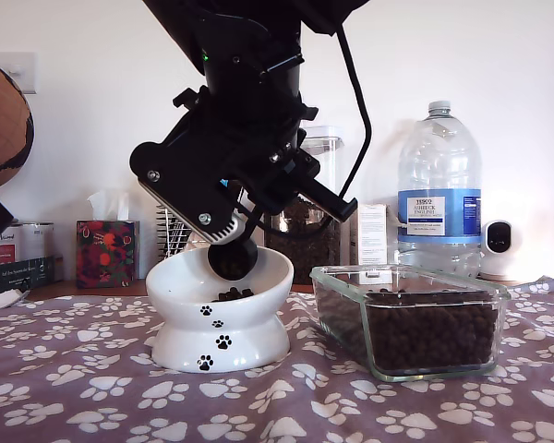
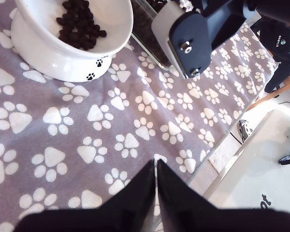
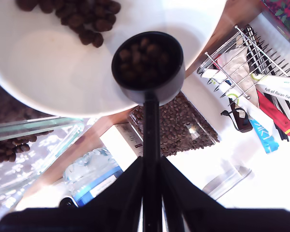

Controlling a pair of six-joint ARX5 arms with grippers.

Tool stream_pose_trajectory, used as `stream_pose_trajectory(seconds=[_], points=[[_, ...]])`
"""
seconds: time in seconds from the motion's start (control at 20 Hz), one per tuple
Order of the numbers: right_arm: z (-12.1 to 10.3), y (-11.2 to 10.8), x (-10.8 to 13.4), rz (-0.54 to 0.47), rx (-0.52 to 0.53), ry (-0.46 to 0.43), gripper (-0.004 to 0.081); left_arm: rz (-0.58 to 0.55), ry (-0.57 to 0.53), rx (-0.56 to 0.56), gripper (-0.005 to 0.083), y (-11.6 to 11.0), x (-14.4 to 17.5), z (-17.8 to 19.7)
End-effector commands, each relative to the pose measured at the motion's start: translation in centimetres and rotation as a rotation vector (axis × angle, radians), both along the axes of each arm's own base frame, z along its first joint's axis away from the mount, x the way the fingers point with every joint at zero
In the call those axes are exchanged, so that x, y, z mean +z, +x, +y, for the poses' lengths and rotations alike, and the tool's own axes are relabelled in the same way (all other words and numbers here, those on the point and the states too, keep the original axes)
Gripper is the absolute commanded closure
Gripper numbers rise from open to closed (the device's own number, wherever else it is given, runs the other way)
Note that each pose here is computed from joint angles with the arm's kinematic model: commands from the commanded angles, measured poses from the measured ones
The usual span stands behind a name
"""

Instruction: Measure one spoon of cat food and pour it into the food bowl

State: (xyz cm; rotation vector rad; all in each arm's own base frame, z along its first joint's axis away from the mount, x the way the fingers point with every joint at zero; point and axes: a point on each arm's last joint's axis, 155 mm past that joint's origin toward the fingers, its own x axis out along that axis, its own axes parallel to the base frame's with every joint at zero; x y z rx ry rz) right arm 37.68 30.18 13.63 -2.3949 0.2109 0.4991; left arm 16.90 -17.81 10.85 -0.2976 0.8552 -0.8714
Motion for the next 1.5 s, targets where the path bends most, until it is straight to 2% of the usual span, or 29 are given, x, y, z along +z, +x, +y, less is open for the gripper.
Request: stream_pose_trajectory(seconds=[0.0, 0.35, 0.55, 0.75, 0.85, 1.25, 1.45], points=[[0.4, 0.0, -0.4, -0.002, 0.009, -0.036, 0.0782, 0.003, -0.001, -0.007, 0.0793, 0.0, -0.1, -0.1], [0.1, 0.4, -0.4, 0.004, 0.071, -0.191, 0.0782, 0.002, -0.001, -0.007, 0.0793, 0.0, -0.1, -0.1], [0.0, 1.0, -0.4, 0.003, 0.073, -0.163, 0.0782, 0.002, -0.001, -0.007, 0.0793, 0.0, -0.1, -0.1], [1.4, 1.7, 1.1, -0.05, 0.094, -0.066, 0.0782, 0.002, -0.001, -0.007, 0.0793, 0.0, -0.1, -0.1], [1.4, 1.6, 1.0, -0.046, 0.096, -0.071, 0.0782, 0.002, -0.001, -0.007, 0.0793, 0.0, -0.1, -0.1], [-1.1, 1.4, -0.2, -0.007, 0.029, -0.181, 0.0782, 0.002, -0.001, -0.007, 0.0793, 0.0, -0.1, -0.1], [-2.3, 1.7, -0.7, 0.011, -0.043, -0.09, 0.0782, -0.001, 0.003, -0.002, 0.0793, 0.1, -0.1, -0.1]])
